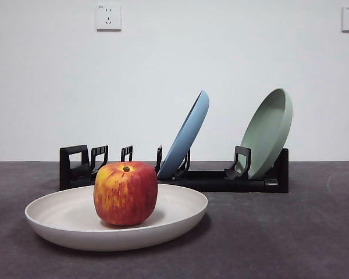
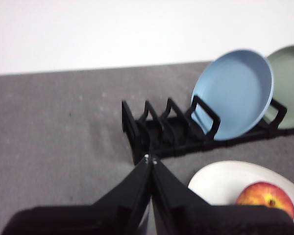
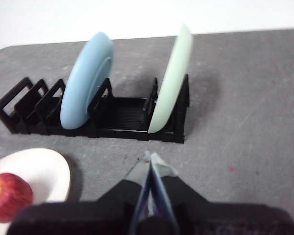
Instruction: Take the yellow plate from the plate rack,put the plate on the table,take the apple from the table,put the apple in the plate
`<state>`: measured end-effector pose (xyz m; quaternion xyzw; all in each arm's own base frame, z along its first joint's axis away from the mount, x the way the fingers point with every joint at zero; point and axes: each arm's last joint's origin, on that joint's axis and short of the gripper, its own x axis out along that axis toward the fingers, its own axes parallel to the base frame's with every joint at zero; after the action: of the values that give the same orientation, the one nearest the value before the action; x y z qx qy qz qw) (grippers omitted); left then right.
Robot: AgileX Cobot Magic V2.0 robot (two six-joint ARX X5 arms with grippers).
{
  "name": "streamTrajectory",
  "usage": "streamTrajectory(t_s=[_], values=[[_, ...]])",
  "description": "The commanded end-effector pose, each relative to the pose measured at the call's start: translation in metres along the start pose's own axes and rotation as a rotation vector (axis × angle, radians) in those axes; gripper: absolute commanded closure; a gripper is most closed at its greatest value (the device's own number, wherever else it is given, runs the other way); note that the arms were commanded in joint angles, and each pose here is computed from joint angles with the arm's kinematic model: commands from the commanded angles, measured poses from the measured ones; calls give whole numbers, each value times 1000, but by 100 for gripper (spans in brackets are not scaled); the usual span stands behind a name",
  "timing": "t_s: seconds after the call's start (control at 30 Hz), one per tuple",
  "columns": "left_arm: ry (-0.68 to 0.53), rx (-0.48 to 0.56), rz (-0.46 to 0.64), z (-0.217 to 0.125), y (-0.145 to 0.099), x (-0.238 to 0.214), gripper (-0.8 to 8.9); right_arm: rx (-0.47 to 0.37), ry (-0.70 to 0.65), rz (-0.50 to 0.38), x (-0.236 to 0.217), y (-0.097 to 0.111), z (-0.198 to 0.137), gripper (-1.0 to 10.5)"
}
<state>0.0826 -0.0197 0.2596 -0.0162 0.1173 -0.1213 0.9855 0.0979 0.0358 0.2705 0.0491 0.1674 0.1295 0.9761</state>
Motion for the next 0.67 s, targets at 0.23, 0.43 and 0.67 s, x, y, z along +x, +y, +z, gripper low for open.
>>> streamTrajectory(t_s=[0.23, 0.43, 0.67], values=[[41, -14, 4, -6, 1, 1, 816, 70, 7, -5, 2, 0, -2, 946], [52, -14, 4, -7, 1, 1, 815, 70, 7, -5, 2, 0, -2, 945], [38, 34, 17, -6, 1, -1, 816, 70, 7, -4, 2, 0, -2, 946]])
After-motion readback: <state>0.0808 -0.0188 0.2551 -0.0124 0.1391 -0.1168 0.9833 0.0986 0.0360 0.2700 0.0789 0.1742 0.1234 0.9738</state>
